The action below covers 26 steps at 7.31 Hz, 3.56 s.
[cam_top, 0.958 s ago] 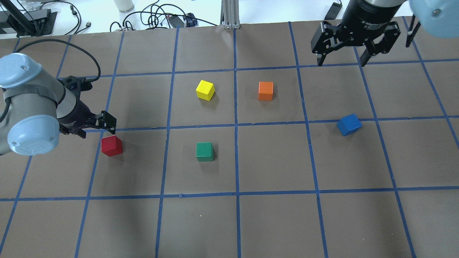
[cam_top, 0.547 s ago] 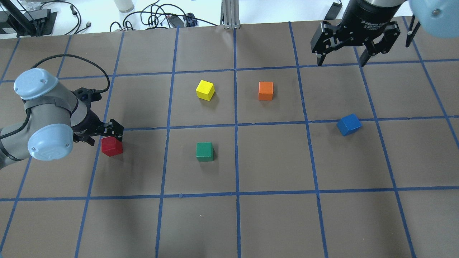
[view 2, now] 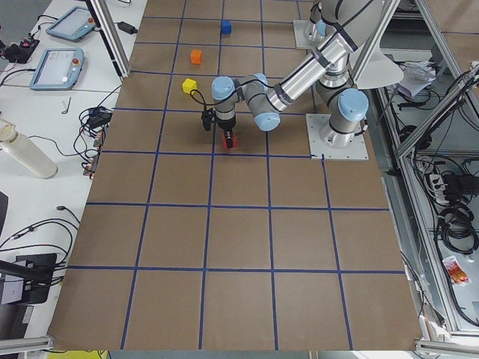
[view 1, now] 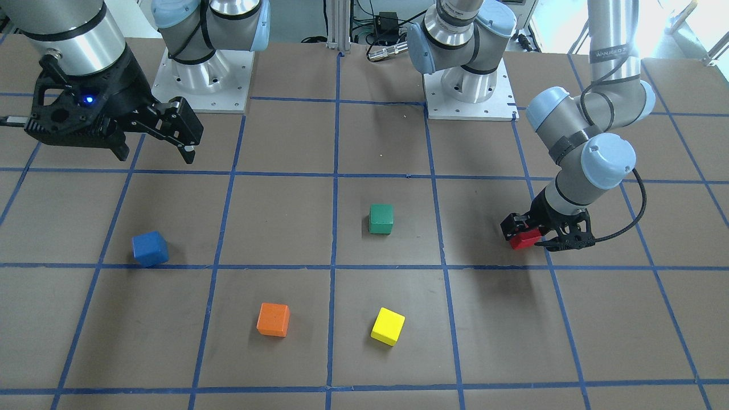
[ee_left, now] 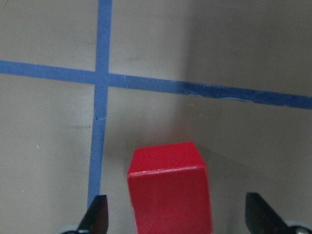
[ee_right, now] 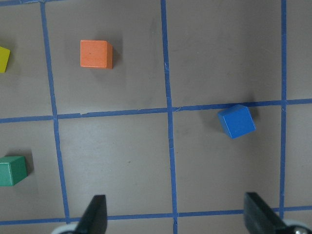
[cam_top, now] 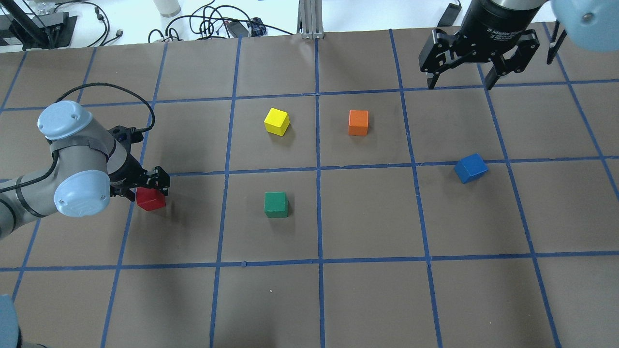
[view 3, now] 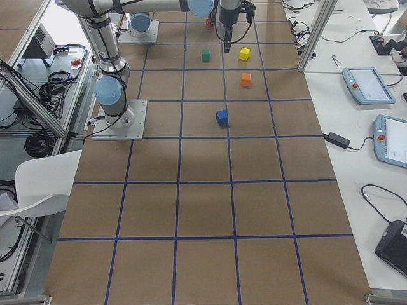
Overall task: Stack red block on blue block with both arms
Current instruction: 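Close the left gripper on the red cube, then lift the red cube with the left gripper and carry it toward the right arm, then set the red cube down and withdraw the left gripper while the right gripper approaches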
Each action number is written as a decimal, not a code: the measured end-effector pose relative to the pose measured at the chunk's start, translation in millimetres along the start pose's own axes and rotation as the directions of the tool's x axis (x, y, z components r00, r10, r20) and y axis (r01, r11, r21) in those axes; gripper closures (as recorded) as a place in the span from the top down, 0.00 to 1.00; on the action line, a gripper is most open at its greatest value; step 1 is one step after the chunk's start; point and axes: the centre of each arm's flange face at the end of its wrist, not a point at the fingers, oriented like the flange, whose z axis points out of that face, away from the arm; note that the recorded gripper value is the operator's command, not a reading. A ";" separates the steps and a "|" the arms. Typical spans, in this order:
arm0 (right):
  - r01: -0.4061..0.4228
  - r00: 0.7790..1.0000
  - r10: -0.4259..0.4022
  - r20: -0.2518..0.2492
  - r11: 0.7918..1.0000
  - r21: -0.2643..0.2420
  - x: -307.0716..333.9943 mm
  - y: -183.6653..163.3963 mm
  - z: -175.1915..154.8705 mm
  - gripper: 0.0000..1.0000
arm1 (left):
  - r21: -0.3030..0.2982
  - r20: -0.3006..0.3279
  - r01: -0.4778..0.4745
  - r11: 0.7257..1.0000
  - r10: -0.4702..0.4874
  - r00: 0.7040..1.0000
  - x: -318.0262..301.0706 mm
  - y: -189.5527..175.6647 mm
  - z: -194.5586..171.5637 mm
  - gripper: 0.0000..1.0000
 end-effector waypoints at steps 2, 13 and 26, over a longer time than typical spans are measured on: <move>-0.001 1.000 0.001 0.000 1.000 0.000 0.0 0.0 0.0 1.00 | -0.004 0.031 0.000 1.000 0.000 1.000 -0.4 1.8 -6.7 0.20; 0.003 1.000 -0.003 -0.017 1.000 -0.009 4.4 1.4 1.4 1.00 | 0.100 -0.122 -0.068 0.993 0.080 0.989 450.1 63.0 -84.0 0.08; -0.025 1.000 0.024 -0.007 0.998 -0.057 -20.6 16.0 31.8 1.00 | 0.133 -0.076 -0.014 0.991 0.025 0.997 370.9 20.0 -132.0 1.00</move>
